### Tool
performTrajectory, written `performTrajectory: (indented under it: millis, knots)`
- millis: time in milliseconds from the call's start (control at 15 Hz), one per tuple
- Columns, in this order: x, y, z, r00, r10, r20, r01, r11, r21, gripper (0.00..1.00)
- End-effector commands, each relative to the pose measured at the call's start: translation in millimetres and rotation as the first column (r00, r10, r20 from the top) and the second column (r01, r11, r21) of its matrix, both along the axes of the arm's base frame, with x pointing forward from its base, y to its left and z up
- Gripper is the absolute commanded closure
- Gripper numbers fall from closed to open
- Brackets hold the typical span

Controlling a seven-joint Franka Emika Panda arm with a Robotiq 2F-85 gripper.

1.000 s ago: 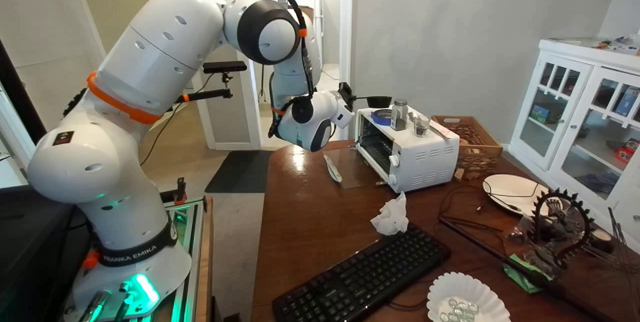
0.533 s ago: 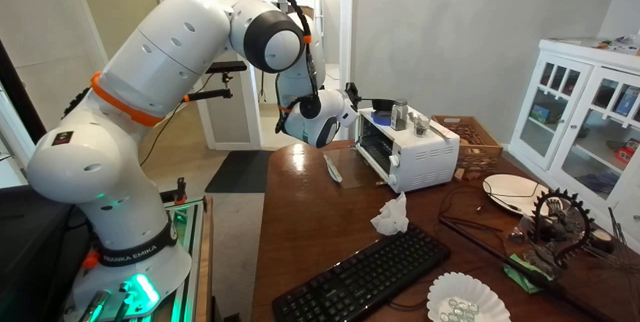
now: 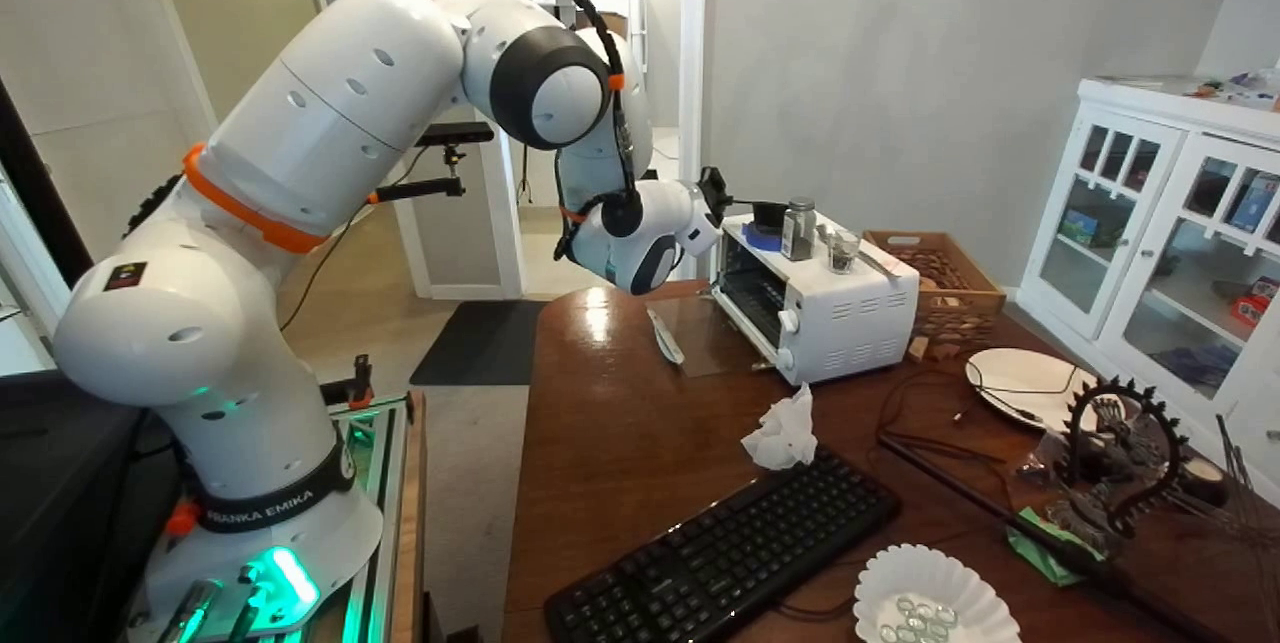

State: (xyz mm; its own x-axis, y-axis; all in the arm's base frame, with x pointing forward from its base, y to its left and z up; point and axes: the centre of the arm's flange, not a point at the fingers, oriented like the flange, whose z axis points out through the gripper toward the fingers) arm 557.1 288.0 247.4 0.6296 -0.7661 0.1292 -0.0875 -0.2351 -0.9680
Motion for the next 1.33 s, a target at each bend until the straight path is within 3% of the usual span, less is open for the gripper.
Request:
performTrajectory:
  millis: [0,67,133,267,800,867,1067,1267]
  knots:
    - [-4,5,-9,1.0,0.002,-0.027,-0.002,1.0,0.015,0.98]
    - [-5,5,-9,1.0,0.005,-0.028,-0.005,1.0,0.018,0.88]
    - [-6,6,-9,1.0,0.006,-0.028,-0.006,1.0,0.017,0.68]
    - [-8,7,-9,1.0,0.01,-0.029,-0.009,1.0,0.016,0.64]
    - [-32,4,2,0.999,0.013,0.033,-0.013,1.0,-0.015,0.05]
    - [-38,1,4,0.999,0.012,0.047,-0.011,1.0,-0.018,0.0]
    - [-59,-19,7,0.998,-0.023,0.065,0.027,0.997,-0.066,0.0]
    - [-82,-60,2,0.994,-0.078,0.081,0.095,0.968,-0.231,0.0]
